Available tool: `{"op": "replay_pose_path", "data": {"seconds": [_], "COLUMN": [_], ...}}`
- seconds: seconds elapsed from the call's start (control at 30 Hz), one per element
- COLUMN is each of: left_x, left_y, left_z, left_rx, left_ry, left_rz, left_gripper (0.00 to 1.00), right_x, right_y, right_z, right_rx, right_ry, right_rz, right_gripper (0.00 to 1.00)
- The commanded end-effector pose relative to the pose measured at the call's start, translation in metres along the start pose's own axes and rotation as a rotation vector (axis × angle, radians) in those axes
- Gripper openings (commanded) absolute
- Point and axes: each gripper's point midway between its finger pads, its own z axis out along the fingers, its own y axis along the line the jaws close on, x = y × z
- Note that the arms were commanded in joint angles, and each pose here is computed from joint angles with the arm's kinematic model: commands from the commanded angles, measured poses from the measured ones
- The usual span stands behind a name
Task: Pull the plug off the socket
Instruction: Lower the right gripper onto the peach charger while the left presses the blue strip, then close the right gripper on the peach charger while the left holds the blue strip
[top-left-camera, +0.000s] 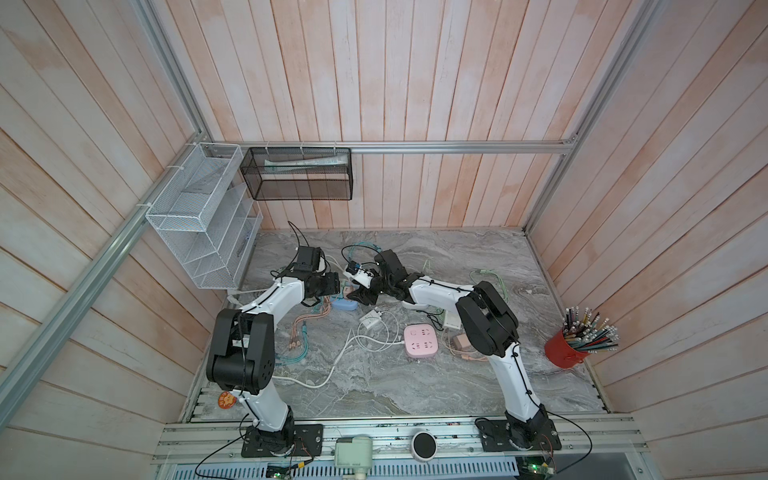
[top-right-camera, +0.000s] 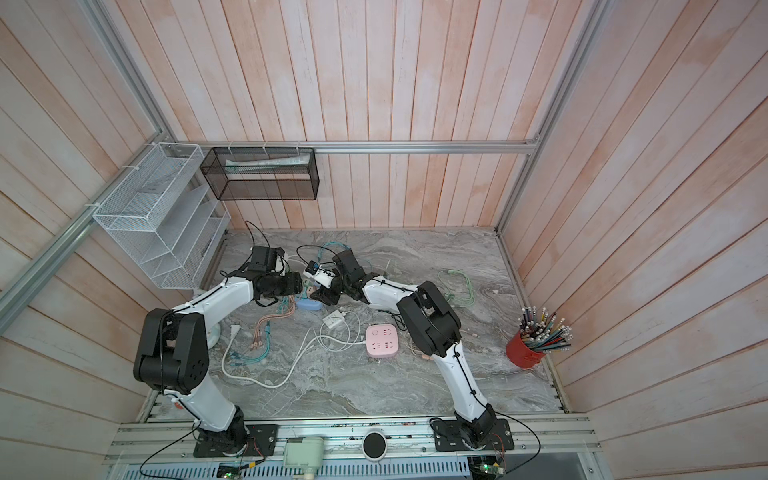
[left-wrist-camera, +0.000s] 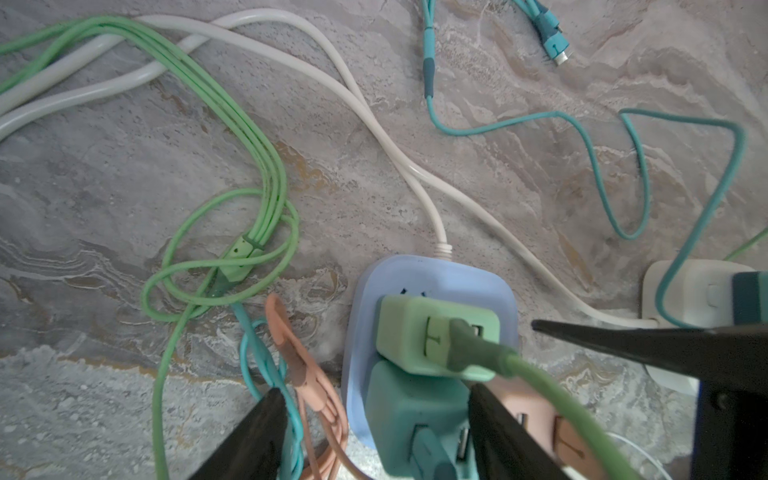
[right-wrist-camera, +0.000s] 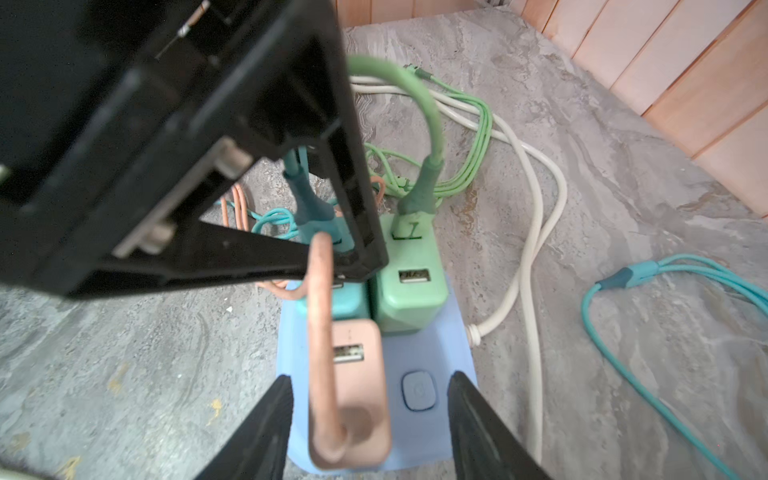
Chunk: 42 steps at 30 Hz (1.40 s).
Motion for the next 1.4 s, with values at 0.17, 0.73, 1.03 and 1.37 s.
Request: {"op": "replay_pose_path", "data": {"seconds": [0.17, 0.73, 1.03, 1.37], "left_x": [0.015, 0.041, 0.047, 0.054], "left_y": [0.002, -0.001, 0.004, 0.002], "left_z": [0.007, 0.010, 0.013, 0.015], "left_rx": [-0.008, -0.011, -0.035, -0.068], "left_ry": [0.041, 0.098, 0.116, 0.131], "left_rz": [0.019, 0.032, 0.015, 0.019], "left_gripper": [0.70, 0.54, 0.54, 0.54], "right_x": [0.013, 0.014, 0.031, 0.023], "right_y": [0.012, 0.017, 0.020, 0.018], "right_z": [0.015, 0.009, 0.006, -0.001], "right_rx": [-0.017, -0.022, -0.007, 0.009], "right_ry": [0.057, 0.059, 0.105, 0.098], "right_rz": [-0.002, 0.020, 0.026, 0.017], "right_gripper": [0.54, 0.30, 0.26, 0.10]}}
